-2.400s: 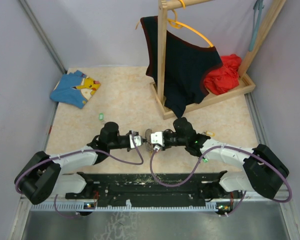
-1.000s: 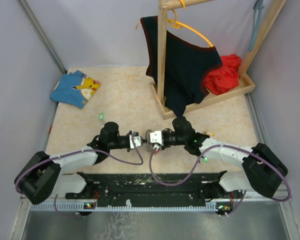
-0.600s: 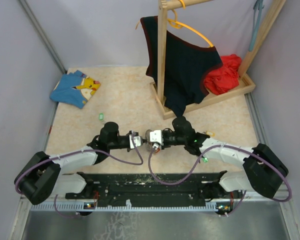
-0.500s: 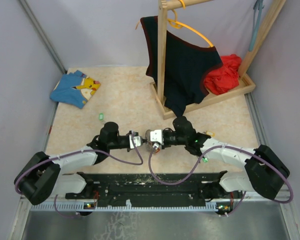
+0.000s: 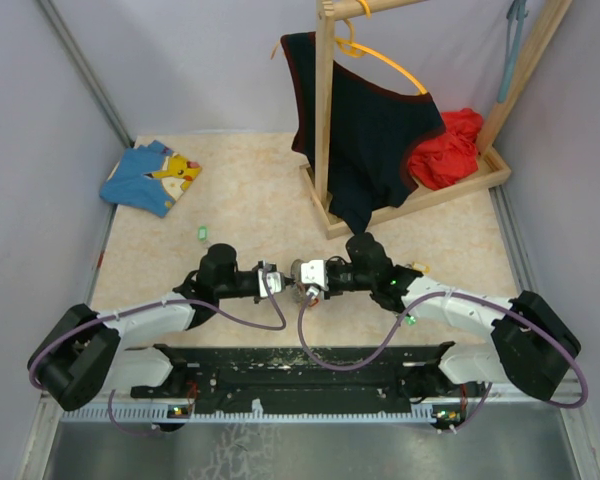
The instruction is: Put the keys on the keyring
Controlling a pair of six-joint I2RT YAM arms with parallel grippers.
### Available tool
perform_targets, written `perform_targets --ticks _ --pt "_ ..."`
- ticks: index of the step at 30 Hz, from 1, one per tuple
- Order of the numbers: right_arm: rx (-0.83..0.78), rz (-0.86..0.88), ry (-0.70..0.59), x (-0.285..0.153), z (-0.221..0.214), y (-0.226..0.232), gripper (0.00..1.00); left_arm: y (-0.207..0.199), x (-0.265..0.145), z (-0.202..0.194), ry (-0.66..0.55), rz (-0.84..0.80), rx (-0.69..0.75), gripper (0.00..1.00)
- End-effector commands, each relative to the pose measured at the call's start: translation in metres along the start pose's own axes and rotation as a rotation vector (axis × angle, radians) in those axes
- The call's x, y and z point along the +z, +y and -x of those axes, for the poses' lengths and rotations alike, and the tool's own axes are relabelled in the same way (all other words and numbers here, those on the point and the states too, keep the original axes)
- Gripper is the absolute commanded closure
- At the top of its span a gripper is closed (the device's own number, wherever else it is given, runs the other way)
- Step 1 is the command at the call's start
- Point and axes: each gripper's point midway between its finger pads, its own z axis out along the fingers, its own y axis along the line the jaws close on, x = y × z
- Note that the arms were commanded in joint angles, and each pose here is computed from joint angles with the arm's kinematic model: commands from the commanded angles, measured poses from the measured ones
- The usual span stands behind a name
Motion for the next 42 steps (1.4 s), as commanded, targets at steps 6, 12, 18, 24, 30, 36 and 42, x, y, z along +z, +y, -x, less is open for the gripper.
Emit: perform_targets --ticks 6,12,18,24,30,36,42 --pt "-0.019 -0.024 -0.061 0.0039 0.0211 -0.0123 1.00 0.0050 0.0005 0.0195 -0.060 -0.001 0.055 0.99" --pt "-0.011 -0.007 -0.065 0.0053 0.0215 -0.0097 1.00 0.0051 0.0007 0.0189 -0.059 -0.001 0.054 0.99" --pt "-0.005 0.007 -0.063 0.0064 0.0211 -0.0077 1.00 0.0047 0.0006 0.0196 -0.061 -0.003 0.056 0.99" --pt "-0.008 -0.005 -0.064 0.0067 0.0211 -0.0101 1.00 0.0035 0.0006 0.0204 -0.066 -0.009 0.055 0.99" --pt "-0.009 -0.042 -0.043 0.0019 0.0189 -0.0146 1.00 0.0047 0.0005 0.0199 -0.062 -0.003 0.057 0.99" --pt "-0.005 -0.044 -0.035 -0.0026 0.0187 -0.0128 1.00 0.0043 0.0011 0.0182 -0.056 -0.006 0.053 0.99" --pt "-0.010 -0.035 -0.049 -0.0001 0.0216 -0.0135 1.00 0.0031 0.0015 0.0187 -0.059 -0.015 0.052 0.99"
